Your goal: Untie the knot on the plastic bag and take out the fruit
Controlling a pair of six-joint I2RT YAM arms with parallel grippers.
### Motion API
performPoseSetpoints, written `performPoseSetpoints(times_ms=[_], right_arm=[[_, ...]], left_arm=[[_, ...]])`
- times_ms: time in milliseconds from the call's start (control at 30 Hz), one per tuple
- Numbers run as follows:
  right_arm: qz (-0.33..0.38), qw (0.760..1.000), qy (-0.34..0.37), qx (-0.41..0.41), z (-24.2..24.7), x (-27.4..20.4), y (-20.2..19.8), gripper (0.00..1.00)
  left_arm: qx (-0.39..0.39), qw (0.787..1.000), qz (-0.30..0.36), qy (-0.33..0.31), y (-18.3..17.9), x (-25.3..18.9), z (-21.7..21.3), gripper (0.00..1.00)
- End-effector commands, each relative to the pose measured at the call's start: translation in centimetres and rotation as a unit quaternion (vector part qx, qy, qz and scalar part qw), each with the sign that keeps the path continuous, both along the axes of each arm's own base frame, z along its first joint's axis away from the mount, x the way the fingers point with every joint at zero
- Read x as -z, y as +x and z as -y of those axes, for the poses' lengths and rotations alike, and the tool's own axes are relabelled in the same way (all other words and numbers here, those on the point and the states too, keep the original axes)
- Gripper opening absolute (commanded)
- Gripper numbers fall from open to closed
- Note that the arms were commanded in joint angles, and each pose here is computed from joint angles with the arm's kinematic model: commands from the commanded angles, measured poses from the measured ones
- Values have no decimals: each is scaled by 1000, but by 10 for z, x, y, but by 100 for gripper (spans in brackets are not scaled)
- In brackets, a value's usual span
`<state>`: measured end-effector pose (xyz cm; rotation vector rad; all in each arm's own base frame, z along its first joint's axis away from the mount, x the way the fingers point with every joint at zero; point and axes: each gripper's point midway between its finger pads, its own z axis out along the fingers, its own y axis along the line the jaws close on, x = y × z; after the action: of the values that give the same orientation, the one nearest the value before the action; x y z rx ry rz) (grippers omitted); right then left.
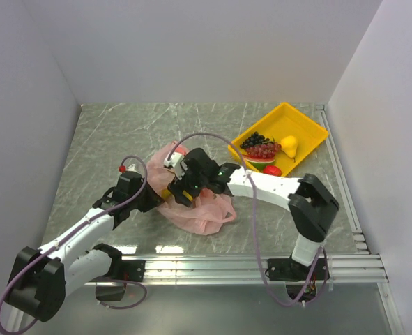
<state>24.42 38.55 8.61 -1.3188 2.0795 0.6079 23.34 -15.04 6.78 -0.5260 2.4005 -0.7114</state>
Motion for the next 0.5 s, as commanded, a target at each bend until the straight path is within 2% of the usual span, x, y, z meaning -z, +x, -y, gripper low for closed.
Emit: performPoseSetpoints(times_ms=[0, 300, 400, 467], right_arm=[[53, 993, 102, 13, -14, -77, 7, 21], [74, 975, 208, 15, -10, -154, -3, 15], [126, 961, 218, 117, 26, -175, 39, 15], [141, 939, 212, 229, 70, -178, 83, 20]], left_arm=[[5, 1000, 22, 1, 3, -6, 0, 8], [13, 1000, 28, -1, 4, -14, 2, 8], [11, 999, 34, 1, 5, -18, 1, 9], [12, 999, 35, 0, 4, -19, 1, 9]])
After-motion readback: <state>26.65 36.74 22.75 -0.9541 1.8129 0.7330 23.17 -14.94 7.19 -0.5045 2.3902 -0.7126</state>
